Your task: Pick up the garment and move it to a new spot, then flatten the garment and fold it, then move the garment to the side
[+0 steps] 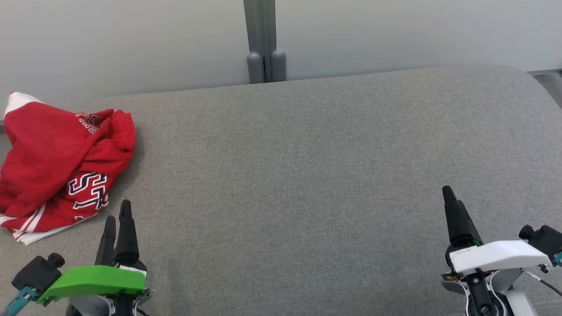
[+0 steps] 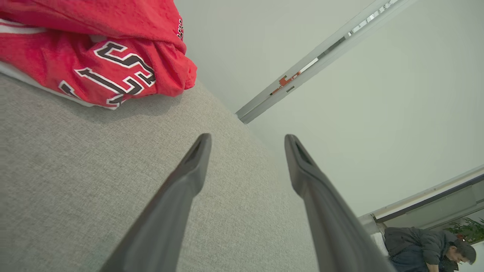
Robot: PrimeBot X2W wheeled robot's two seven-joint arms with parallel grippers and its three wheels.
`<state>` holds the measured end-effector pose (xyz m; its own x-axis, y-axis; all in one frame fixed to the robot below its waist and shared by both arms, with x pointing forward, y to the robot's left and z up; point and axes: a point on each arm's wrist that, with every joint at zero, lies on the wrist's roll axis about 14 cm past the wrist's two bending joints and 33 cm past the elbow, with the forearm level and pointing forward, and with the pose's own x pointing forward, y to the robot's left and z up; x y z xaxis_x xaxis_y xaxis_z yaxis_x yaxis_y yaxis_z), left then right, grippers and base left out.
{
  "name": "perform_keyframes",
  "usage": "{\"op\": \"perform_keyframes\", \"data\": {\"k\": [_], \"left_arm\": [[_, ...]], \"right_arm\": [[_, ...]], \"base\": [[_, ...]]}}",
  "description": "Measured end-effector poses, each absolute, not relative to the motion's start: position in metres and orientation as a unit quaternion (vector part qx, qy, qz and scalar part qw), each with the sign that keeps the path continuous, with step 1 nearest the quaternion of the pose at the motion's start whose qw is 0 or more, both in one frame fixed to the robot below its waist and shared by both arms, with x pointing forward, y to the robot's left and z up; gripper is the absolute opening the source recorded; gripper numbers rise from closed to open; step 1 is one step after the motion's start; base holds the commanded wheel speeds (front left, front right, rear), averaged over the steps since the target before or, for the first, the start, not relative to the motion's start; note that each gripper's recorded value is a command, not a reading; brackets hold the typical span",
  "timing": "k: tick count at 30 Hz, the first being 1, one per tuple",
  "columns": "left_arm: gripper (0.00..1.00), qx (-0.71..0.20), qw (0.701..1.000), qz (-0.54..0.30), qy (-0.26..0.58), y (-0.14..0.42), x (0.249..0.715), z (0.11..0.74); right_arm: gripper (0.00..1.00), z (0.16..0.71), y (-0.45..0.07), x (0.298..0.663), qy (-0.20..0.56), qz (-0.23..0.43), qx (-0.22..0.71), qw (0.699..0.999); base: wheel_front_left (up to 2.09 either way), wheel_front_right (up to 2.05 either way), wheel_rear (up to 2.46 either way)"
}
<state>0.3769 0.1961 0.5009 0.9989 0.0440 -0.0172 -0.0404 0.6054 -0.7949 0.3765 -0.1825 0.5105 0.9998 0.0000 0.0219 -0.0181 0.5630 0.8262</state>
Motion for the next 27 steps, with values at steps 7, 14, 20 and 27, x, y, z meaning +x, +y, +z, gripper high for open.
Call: {"op": "perform_keyframes", "data": {"k": [7,14,20,27], "left_arm": [[1.00,-0.380,0.925,0.015,-0.004,0.192,0.376,0.504],[1.00,-0.324,0.946,0.007,-0.007,0.188,0.375,0.506],[1.00,-0.279,0.960,0.003,-0.006,0.187,0.373,0.505],[1.00,-0.237,0.971,-0.003,-0.008,0.184,0.372,0.505]], "right_arm": [[1.00,0.511,-0.179,0.375,-0.012,0.011,0.417,0.909],[1.00,0.511,-0.174,0.374,-0.012,0.022,0.365,0.931],[1.00,0.511,-0.170,0.373,-0.012,0.029,0.330,0.943],[1.00,0.512,-0.167,0.372,-0.017,0.036,0.293,0.955]], "base": [[0.00,0.00,0.00],[0.00,0.00,0.00],[0.00,0.00,0.00],[0.00,0.00,0.00]]}}
